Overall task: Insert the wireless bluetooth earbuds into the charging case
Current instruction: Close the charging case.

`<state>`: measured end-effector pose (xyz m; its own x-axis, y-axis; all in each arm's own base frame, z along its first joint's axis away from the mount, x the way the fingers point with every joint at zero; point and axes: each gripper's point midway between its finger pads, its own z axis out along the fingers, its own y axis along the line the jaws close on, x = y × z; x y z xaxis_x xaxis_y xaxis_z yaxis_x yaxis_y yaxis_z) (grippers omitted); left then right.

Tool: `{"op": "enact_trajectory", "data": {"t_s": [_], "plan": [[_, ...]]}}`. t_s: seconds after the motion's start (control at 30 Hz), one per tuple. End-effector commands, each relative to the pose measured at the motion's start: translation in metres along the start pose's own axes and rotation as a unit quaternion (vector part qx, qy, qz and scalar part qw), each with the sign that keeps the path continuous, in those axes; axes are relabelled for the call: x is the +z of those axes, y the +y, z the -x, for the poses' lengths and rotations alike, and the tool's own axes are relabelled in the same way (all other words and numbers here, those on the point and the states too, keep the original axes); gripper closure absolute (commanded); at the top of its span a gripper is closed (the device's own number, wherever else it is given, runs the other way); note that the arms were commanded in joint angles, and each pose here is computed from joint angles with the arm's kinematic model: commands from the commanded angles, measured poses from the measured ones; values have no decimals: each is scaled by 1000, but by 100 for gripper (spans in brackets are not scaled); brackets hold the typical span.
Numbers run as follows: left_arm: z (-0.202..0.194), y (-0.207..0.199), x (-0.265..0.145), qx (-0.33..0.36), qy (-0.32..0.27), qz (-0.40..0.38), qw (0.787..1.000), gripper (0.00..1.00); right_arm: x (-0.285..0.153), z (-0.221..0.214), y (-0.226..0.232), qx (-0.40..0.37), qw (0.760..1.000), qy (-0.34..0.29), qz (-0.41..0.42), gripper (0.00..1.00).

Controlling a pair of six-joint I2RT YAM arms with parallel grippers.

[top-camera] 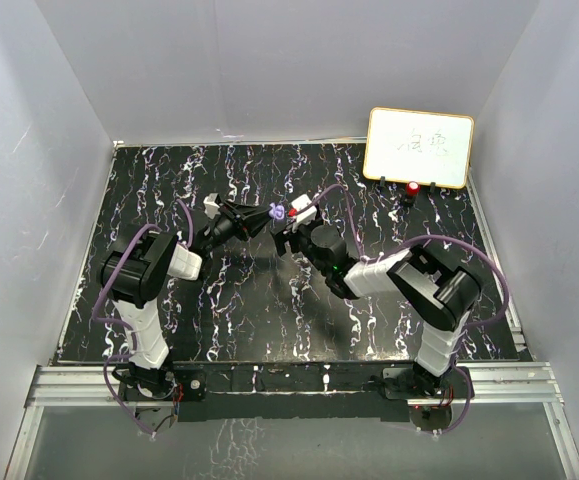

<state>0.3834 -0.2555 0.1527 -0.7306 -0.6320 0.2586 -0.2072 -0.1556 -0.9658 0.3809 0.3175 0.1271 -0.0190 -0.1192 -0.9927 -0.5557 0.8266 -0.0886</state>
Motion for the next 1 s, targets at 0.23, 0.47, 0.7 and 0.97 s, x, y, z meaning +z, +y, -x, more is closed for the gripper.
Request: {"op": "enact_trajectory", "data": {"t_s": [0.23,0.47,0.7,0.97], "plan": [[-16,-30,-7,17,15,-42,999,100,15,37,-20,-5,995,-72,-62,22],[-18,-28,-11,10,17,-43,999,100,15,40,-32,-12,993,-79,-91,21],[-21,-29,-13,13,21,-41,999,100,9,37,-52,-32,987,-69,-139,19],[-25,-22,-17,9,29,-32,999,100,-8,38,-83,-48,978,-61,-193,16]]}}
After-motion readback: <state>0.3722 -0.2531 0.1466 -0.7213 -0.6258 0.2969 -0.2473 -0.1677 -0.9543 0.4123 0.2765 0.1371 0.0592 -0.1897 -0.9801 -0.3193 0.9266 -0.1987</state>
